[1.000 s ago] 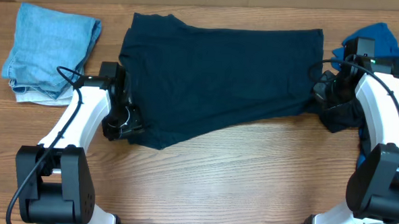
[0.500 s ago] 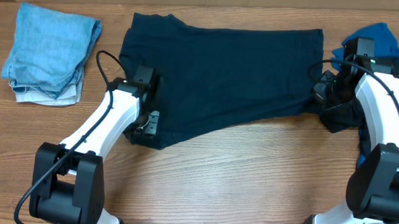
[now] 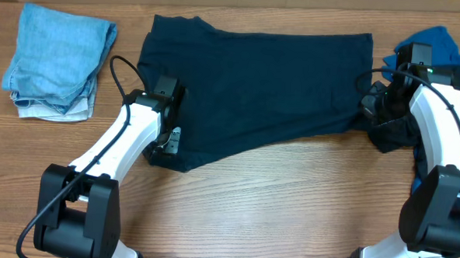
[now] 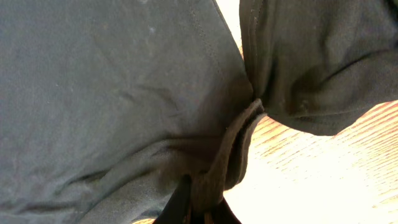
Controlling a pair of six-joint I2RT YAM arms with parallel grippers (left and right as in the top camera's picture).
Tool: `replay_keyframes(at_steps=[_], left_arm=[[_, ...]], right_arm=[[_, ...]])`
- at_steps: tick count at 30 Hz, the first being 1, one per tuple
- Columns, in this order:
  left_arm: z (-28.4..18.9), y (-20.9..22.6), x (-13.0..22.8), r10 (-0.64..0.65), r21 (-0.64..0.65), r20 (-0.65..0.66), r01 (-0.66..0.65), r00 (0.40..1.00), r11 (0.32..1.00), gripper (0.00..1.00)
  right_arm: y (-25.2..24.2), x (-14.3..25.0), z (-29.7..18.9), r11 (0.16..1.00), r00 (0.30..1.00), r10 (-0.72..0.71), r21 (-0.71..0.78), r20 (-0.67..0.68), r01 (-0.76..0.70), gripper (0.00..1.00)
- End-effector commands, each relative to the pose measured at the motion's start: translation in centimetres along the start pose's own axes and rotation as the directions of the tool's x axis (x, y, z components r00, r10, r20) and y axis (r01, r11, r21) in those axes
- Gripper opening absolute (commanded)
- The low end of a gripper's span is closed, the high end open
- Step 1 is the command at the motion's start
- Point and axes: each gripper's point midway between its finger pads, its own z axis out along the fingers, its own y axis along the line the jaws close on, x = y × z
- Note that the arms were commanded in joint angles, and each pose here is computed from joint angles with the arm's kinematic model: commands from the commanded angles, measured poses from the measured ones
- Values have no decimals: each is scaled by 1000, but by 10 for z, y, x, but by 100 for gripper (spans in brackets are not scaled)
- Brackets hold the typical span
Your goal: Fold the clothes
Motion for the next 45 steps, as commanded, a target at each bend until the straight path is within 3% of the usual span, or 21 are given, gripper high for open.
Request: replay_keyframes(at_steps=[1,7,13,25,29,36,45], left_arm=[[7,3,2,4,-37,0,-4,1000,999,34],[15,2,5,9,-37,2,-9,1000,999,34],[15,2,1,4,-37,19,-3,1000,999,4],[-10,10,-25,-9,-53,79,13,997,999,4],[-21,24,-38,-65,-35,104,69,992,997,4],[-14,49,-55,-210,78,131,201,969,976,4],[-17,53,-81,-264,152,219,234,939,960,4]], right_arm=[[4,-9,-12,1000,999,-12,-8,47,12,4],[4,-10,-12,1000,999,-12,-7,47,12,4],[4,-9,-12,1000,999,-12,-8,47,13,4],[4,-9,-12,1000,999,-12,-7,47,12,4],[4,-9,-12,1000,999,-12,-7,46,12,4],[-7,-15,-12,998,997,-12,55,78,8,4],[-3,-22,-13,999,994,-14,43,110,9,4]])
